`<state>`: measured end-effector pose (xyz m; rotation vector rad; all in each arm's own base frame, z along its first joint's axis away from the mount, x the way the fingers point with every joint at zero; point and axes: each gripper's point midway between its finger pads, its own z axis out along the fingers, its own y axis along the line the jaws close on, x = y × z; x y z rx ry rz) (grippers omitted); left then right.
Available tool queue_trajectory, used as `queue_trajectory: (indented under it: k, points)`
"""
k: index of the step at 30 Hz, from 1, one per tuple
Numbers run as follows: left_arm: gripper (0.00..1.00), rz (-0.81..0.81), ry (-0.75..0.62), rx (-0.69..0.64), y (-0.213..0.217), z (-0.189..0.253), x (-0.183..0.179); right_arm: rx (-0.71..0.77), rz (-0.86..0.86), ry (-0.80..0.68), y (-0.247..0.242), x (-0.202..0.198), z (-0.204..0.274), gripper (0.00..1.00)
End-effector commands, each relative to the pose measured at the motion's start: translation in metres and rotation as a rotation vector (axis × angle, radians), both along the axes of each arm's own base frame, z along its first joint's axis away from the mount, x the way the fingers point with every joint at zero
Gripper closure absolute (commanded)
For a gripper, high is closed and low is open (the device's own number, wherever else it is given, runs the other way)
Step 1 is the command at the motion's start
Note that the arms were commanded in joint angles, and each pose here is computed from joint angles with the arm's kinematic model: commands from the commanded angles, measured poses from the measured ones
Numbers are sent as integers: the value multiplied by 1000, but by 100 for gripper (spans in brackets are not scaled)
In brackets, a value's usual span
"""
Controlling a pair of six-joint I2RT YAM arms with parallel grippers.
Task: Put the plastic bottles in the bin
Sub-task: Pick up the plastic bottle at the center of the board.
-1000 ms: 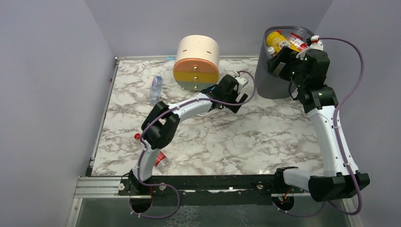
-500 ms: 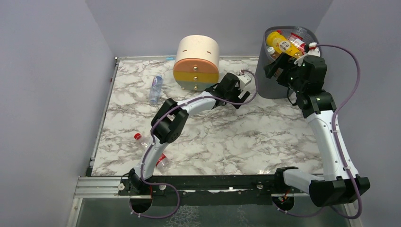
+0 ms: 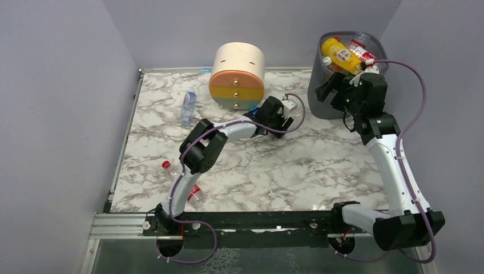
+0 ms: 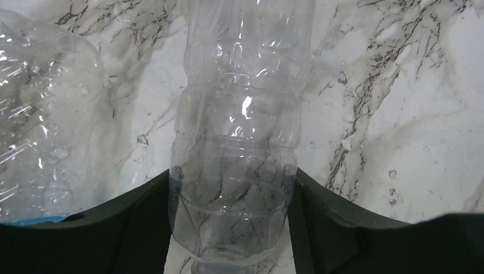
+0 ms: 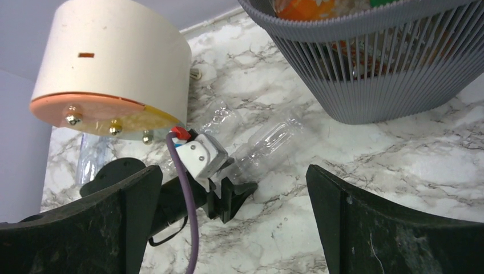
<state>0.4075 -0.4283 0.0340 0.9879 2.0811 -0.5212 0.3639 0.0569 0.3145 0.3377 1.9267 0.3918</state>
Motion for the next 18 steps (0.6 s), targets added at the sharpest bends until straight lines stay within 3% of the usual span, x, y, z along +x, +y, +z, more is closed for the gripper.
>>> queue_trajectory:
  k: [1, 9, 18]
  points:
    - [38, 6, 28, -85, -3, 25, -11, -4, 40, -15, 5, -8, 0, 1]
    - [44, 55, 84, -138, 21, 36, -43, 7, 96, 37, 13, -19, -26, 3]
    - [43, 59, 131, -341, 58, 108, -111, 154, 261, 133, 51, -23, -69, 0]
